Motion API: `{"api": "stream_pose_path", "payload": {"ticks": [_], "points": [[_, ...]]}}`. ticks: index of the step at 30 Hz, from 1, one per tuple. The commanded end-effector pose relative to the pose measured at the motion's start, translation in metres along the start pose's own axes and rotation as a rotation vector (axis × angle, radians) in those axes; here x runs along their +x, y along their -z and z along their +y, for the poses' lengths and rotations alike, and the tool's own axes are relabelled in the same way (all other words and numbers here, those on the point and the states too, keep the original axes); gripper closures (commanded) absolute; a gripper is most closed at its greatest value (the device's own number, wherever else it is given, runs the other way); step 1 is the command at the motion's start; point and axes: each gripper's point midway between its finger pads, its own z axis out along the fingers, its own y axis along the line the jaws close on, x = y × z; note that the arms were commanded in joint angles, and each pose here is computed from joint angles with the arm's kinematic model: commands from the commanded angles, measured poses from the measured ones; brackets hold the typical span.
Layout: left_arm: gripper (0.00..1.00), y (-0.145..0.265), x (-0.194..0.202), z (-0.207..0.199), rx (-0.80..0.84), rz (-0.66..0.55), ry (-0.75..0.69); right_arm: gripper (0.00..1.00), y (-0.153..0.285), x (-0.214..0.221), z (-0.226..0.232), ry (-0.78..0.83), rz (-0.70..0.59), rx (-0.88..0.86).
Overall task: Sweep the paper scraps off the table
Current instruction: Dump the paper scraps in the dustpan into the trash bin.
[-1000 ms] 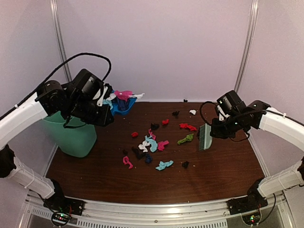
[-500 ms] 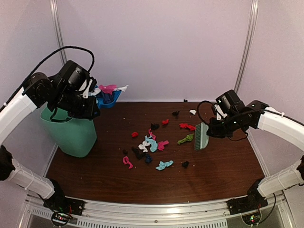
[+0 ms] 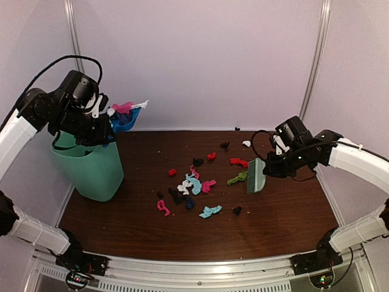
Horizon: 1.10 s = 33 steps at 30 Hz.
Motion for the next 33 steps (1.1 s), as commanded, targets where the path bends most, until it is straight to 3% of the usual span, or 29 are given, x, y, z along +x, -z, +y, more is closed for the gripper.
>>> {"api": "stream_pose_path", "payload": {"ticks": [1,12,22,33], "points": [[1.00,0.010,-0.006,0.000,0.052,-0.029,0.036,1.00,-0.003,0.000,-0.001,0.004,-0.007,-0.009],[1.00,0.020,-0.017,0.023,0.093,-0.077,0.131,1.00,-0.003,0.002,-0.001,0.012,0.001,-0.010],[1.00,0.031,-0.026,0.016,0.235,-0.109,0.218,1.00,-0.002,0.004,-0.003,0.021,0.010,-0.002],[1.00,0.037,-0.029,0.016,0.362,-0.132,0.433,1.00,0.000,0.003,-0.001,0.023,0.007,-0.014]]}}
